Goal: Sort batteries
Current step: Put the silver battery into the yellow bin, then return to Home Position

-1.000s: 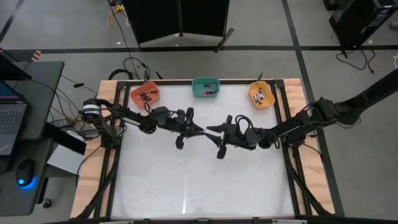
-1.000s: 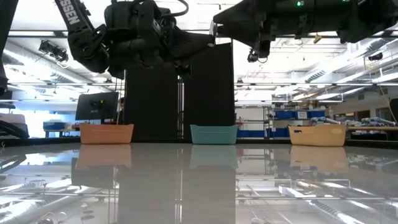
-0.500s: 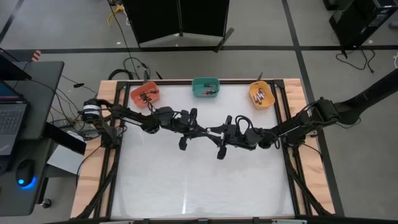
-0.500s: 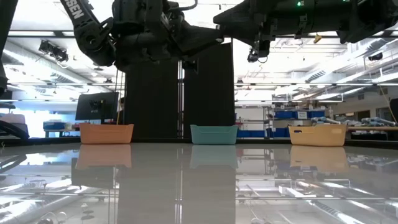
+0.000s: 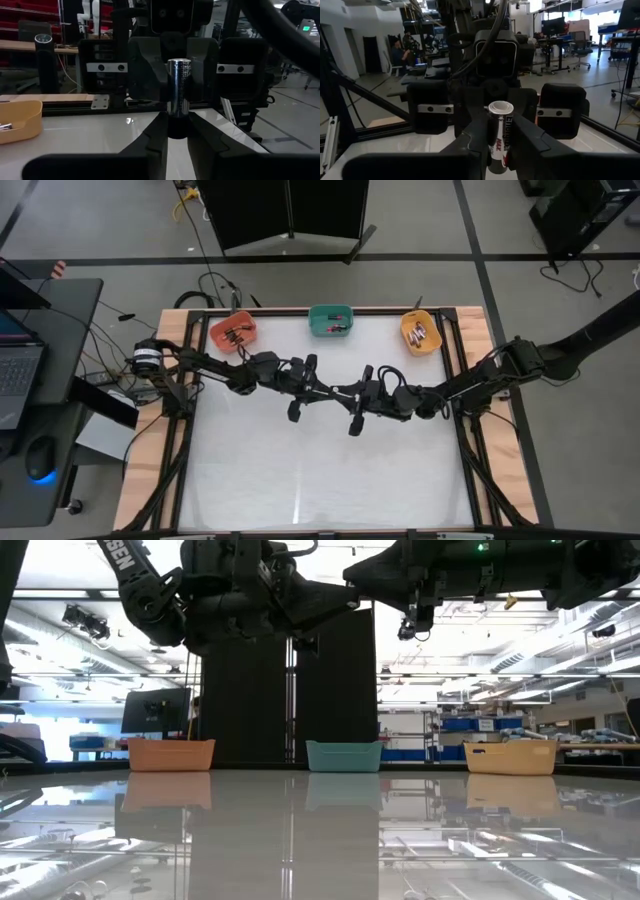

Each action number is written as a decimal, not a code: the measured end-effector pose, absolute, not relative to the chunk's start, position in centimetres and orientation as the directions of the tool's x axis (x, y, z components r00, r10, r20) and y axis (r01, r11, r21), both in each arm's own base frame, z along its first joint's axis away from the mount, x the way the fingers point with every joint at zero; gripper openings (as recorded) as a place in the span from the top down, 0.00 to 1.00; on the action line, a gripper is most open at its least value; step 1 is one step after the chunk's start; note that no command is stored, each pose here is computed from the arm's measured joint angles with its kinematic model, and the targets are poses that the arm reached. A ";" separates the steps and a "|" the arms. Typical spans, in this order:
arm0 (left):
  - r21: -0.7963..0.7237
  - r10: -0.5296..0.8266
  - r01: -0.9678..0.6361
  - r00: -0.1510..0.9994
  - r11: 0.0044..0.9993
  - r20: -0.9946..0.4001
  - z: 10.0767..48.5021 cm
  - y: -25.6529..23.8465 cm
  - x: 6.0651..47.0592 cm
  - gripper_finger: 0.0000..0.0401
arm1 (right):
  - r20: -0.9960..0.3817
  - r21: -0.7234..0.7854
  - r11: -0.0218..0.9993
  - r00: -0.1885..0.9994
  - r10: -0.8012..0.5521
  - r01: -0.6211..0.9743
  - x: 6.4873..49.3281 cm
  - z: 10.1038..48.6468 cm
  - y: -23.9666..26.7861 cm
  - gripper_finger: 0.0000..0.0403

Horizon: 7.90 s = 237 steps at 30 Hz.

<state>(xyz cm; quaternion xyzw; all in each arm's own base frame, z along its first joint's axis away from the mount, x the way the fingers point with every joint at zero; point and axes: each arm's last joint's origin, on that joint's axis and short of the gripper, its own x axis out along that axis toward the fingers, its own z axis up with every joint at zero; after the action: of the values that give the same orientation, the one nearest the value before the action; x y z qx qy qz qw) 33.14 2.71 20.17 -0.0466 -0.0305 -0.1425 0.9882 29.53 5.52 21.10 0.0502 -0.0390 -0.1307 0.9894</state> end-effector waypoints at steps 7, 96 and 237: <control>-0.076 -0.276 0.281 0.958 0.957 0.074 20.2 2.7 33.1 0.81 | 0.065 0.098 0.961 0.962 -0.265 0.258 29.6 21.1 5.4 0.83; 0.073 -0.075 0.065 0.986 0.995 0.148 19.7 2.3 24.3 0.59 | -0.867 -0.225 0.382 -0.005 -0.498 0.896 13.5 18.8 -16.3 0.83; 0.047 0.100 -0.112 0.974 0.993 0.203 17.9 4.3 14.1 0.98 | -0.044 0.027 0.989 0.988 -0.147 0.149 10.1 16.2 -1.1 0.98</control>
<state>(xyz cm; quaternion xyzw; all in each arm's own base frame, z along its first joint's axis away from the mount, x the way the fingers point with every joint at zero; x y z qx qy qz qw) 14.07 4.26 17.93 0.0290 -0.1008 0.0533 0.9931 10.12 -1.13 16.20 0.0150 0.0212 -0.0742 0.9969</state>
